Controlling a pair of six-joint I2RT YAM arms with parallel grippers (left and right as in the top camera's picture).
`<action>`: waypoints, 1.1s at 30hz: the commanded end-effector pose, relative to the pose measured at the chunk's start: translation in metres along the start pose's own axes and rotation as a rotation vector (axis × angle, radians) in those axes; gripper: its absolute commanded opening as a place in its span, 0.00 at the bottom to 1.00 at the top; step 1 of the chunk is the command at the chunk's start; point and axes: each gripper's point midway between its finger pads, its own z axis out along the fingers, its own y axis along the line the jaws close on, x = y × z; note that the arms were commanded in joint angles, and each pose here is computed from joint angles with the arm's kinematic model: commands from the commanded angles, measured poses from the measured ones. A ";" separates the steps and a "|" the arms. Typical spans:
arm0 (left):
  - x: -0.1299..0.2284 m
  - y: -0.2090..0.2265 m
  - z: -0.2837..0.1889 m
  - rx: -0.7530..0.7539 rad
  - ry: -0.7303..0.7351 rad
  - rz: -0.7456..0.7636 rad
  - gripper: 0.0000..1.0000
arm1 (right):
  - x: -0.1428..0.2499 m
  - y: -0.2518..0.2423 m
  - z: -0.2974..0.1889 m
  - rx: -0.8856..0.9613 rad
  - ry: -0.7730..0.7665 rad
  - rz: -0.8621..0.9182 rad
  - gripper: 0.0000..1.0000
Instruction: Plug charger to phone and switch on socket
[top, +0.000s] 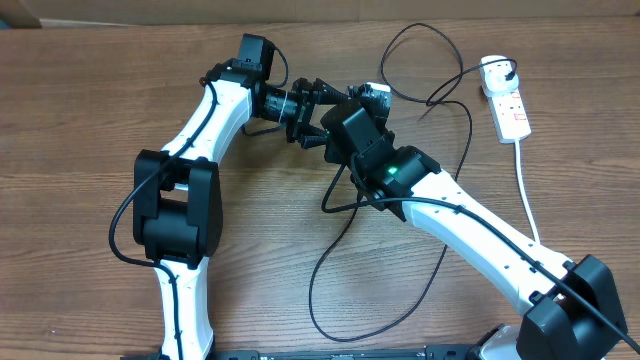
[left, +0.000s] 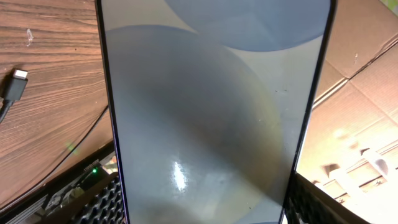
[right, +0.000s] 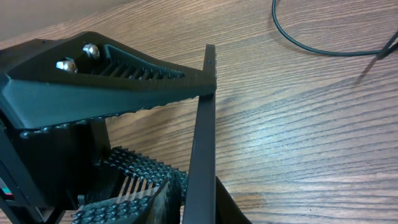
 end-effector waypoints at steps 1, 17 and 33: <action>0.008 -0.011 0.004 0.022 0.039 0.059 0.68 | -0.009 0.005 -0.003 -0.014 -0.019 0.011 0.11; -0.017 -0.006 0.002 -0.036 -0.091 0.136 1.00 | -0.009 0.005 -0.004 -0.019 -0.018 0.012 0.04; 0.004 -0.062 -0.141 -0.137 -0.598 0.552 1.00 | -0.040 -0.037 -0.016 0.064 -0.069 0.114 0.04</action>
